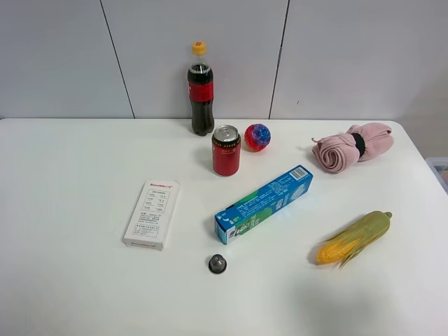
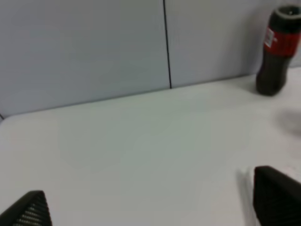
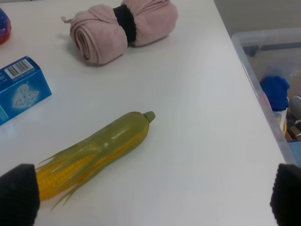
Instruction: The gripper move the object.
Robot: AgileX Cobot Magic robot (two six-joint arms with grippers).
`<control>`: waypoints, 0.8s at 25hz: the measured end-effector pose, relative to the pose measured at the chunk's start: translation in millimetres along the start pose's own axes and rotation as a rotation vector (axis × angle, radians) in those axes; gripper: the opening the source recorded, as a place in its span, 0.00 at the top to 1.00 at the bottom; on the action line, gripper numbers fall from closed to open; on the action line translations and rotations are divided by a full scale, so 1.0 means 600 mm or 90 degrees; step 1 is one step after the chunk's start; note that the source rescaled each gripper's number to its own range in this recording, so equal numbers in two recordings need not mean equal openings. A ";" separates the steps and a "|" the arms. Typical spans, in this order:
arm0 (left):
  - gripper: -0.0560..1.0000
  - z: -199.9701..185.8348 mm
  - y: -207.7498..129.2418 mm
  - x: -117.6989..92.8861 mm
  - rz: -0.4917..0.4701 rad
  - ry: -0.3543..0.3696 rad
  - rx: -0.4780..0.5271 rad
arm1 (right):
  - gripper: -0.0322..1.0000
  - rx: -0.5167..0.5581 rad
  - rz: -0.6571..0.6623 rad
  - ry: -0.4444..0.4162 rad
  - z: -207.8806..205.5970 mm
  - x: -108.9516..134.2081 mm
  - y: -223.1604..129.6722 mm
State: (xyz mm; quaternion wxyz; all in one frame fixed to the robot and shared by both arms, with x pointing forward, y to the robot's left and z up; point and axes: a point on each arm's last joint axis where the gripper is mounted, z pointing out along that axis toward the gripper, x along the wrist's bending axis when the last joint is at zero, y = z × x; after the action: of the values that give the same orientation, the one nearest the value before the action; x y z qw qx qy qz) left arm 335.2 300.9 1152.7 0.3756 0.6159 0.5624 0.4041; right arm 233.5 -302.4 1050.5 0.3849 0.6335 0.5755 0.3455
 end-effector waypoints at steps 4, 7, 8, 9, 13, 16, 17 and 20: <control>0.21 -0.050 -0.046 -0.009 -0.036 -0.012 -0.046 | 0.00 0.000 0.000 0.000 0.000 0.000 0.000; 0.19 -0.074 -0.077 -0.013 -0.055 -0.014 -0.078 | 0.00 0.000 0.000 0.000 0.000 0.000 0.000; 0.19 -0.078 -0.087 -0.014 -0.056 -0.014 -0.083 | 0.00 0.000 0.000 0.000 0.000 0.000 0.000; 0.19 -0.081 -0.096 -0.015 -0.057 -0.014 -0.087 | 0.00 0.000 0.000 0.000 0.000 0.000 0.000; 0.19 -0.085 -0.132 -0.019 -0.058 -0.016 -0.073 | 0.00 0.000 0.000 0.000 0.000 0.000 0.000; 0.19 -0.095 -0.149 -0.021 -0.057 -0.018 -0.067 | 0.00 0.000 0.000 0.000 0.000 0.000 0.000; 0.19 -0.098 -0.153 -0.021 -0.056 -0.018 -0.062 | 0.00 0.000 0.000 0.000 0.000 0.000 0.000; 0.19 -0.104 -0.167 -0.021 -0.049 -0.013 -0.042 | 0.00 0.000 0.000 0.000 0.000 0.000 0.000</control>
State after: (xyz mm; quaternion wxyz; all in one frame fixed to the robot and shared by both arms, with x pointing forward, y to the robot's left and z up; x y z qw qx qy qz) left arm 238.2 297.3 1084.0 0.4167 0.5848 0.5684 0.4017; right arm 233.5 -302.4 1050.5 0.3849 0.6335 0.5755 0.3455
